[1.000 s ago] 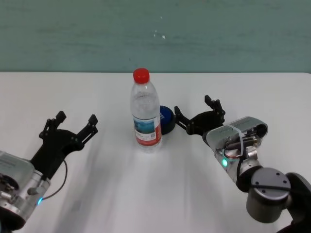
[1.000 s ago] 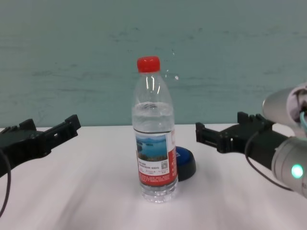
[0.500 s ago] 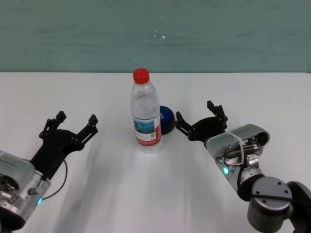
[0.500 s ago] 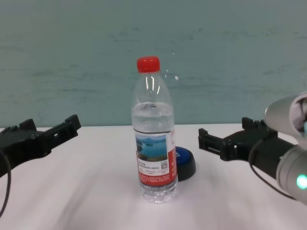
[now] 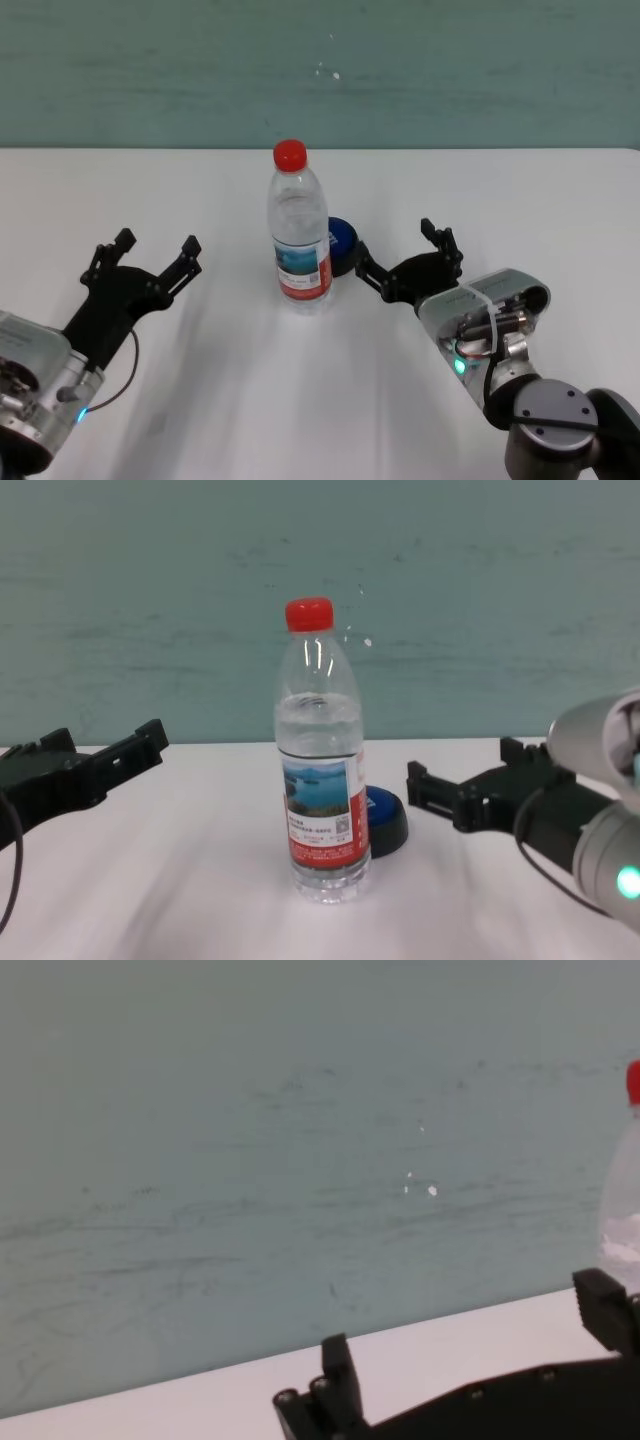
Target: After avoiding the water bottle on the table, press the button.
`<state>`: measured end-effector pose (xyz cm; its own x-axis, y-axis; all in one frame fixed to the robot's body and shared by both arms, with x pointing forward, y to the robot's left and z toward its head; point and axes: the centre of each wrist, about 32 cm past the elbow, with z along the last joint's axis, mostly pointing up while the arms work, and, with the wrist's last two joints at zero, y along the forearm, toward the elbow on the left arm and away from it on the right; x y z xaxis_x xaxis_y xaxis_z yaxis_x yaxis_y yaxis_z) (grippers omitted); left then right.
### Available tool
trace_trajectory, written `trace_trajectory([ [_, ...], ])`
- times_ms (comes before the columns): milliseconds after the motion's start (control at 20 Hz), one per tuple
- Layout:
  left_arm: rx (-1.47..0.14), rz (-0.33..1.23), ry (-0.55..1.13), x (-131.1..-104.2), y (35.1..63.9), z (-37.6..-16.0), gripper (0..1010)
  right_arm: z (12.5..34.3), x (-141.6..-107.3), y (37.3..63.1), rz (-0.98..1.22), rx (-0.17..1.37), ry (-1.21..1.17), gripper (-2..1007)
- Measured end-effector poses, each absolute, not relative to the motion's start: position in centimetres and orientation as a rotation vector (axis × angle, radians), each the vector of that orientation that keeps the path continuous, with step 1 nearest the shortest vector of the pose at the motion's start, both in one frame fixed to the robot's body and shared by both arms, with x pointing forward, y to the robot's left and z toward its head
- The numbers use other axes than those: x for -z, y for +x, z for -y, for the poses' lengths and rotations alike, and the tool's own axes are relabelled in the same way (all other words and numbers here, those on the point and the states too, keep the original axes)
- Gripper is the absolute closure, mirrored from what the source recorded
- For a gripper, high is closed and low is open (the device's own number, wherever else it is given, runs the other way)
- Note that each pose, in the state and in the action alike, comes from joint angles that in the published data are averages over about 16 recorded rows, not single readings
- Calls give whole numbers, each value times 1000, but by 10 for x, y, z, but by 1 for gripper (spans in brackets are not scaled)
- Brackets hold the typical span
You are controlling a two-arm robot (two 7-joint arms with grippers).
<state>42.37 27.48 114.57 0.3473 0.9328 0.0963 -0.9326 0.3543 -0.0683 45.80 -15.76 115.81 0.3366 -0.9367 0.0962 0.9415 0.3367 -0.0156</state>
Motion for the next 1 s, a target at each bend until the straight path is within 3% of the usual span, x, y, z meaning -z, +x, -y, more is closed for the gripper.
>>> trace_trajectory([
  [1000,-1210,126,-1,-1146,424,-275,0,156,-1155,455,62,1223,-69,1],
])
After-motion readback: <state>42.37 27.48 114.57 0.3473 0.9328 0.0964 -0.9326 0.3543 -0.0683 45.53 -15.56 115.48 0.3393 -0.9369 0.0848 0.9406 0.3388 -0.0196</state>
